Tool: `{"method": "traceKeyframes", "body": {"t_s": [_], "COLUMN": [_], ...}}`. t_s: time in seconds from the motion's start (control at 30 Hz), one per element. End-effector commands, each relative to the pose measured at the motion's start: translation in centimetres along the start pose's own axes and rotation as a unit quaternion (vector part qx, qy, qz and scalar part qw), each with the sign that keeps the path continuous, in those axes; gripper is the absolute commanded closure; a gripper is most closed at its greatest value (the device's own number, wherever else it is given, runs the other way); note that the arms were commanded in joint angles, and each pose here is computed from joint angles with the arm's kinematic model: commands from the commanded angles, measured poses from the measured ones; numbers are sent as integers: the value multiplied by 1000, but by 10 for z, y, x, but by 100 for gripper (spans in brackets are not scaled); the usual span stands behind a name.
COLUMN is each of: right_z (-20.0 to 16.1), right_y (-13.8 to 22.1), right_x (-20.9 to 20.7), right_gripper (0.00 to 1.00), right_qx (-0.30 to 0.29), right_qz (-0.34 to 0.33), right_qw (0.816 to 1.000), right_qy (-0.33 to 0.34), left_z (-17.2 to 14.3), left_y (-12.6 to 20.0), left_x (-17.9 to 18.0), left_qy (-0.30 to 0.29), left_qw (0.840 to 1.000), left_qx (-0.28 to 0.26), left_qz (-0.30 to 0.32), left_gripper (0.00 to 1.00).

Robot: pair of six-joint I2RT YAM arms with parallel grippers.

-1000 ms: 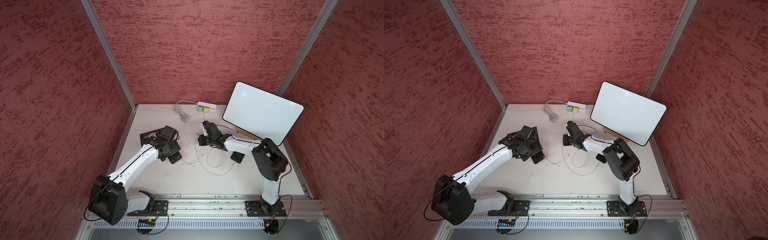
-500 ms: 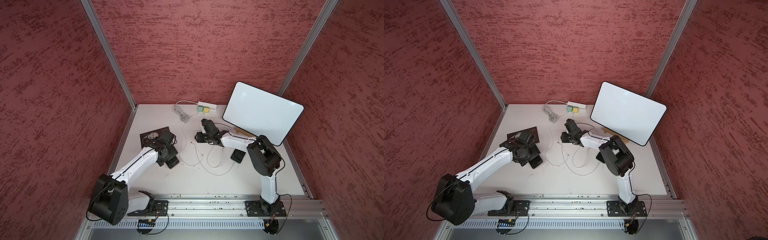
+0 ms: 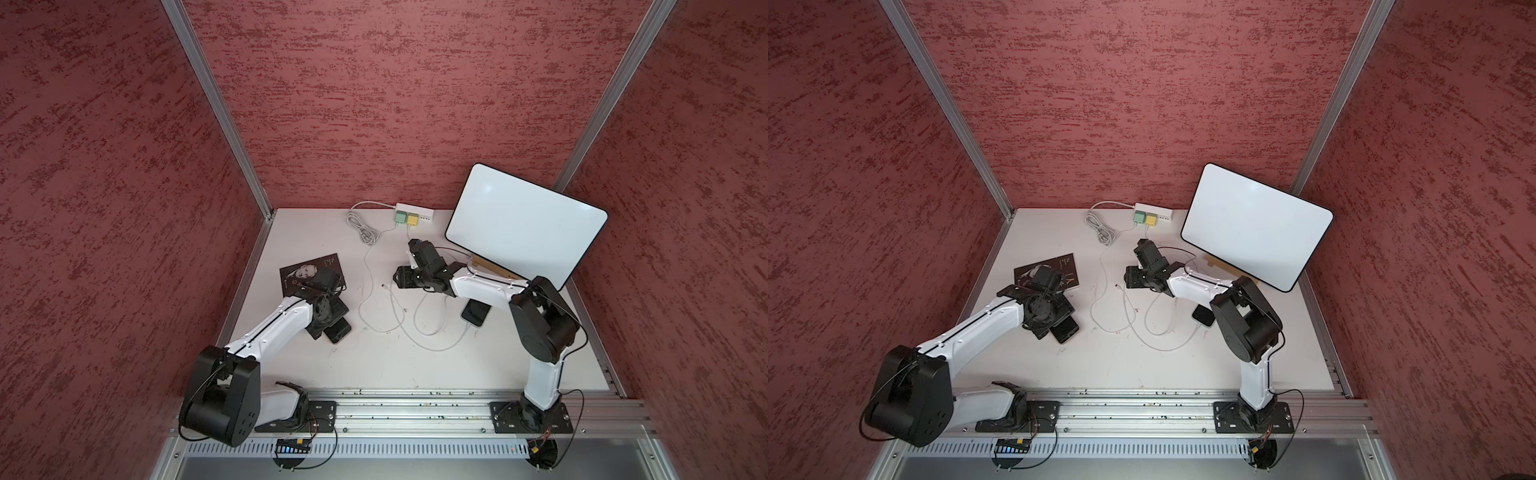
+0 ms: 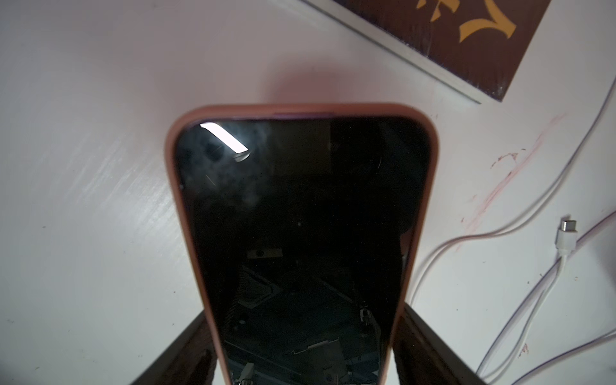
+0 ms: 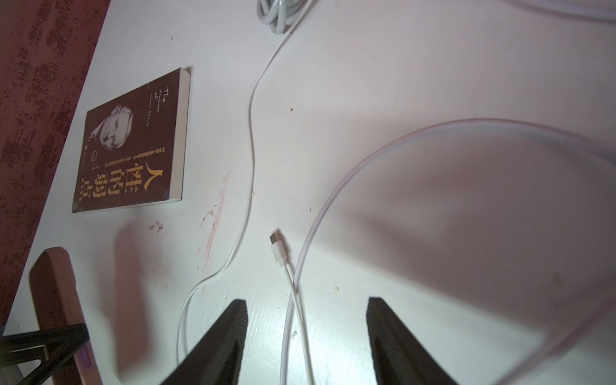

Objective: Unplug the charging cable from the phone
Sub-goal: Place the phone at the center of the board.

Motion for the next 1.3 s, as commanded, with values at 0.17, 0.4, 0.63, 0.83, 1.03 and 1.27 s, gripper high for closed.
{"method": "traceKeyframes", "body": {"t_s": [0.17, 0.4, 0.63, 0.83, 1.03, 1.27], "right_z": [-11, -22, -31, -38, -43, -46], "right_y": [44, 69, 79, 83, 85, 86], "right_x": [-8, -13, -20, -25, -29, -29], "right_gripper": [37, 37, 37, 36, 36, 36], "right_qx": [-21, -36, -37, -38, -37, -35], "right_qz": [-4, -1, -12, -21, -25, -25], "right_qw": [1000, 999, 999, 999, 998, 998], "right_qy": [-11, -18, -24, -30, -34, -36], "left_z": [1, 3, 7, 8, 6, 6], "left_y": [-16, -25, -28, -30, -31, -29], "left_x": [2, 5, 7, 6, 4, 2], "left_qy": [30, 39, 45, 45, 46, 45], "left_qw": [999, 999, 999, 999, 998, 998], "left_qx": [11, 18, 19, 23, 31, 35], "left_qz": [-13, -1, 0, -7, -19, -28], "left_gripper": [45, 44, 43, 42, 42, 42]}}
Point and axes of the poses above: each gripper's point midway between its finger pads, its own y axis back along the fingers, its own x axis along the line the jaws close on, z = x × y, the point moved 10 cm from there along y, back along the fingers, and after that the axes turned 9 degrees about -y, right-handed, at the moved point
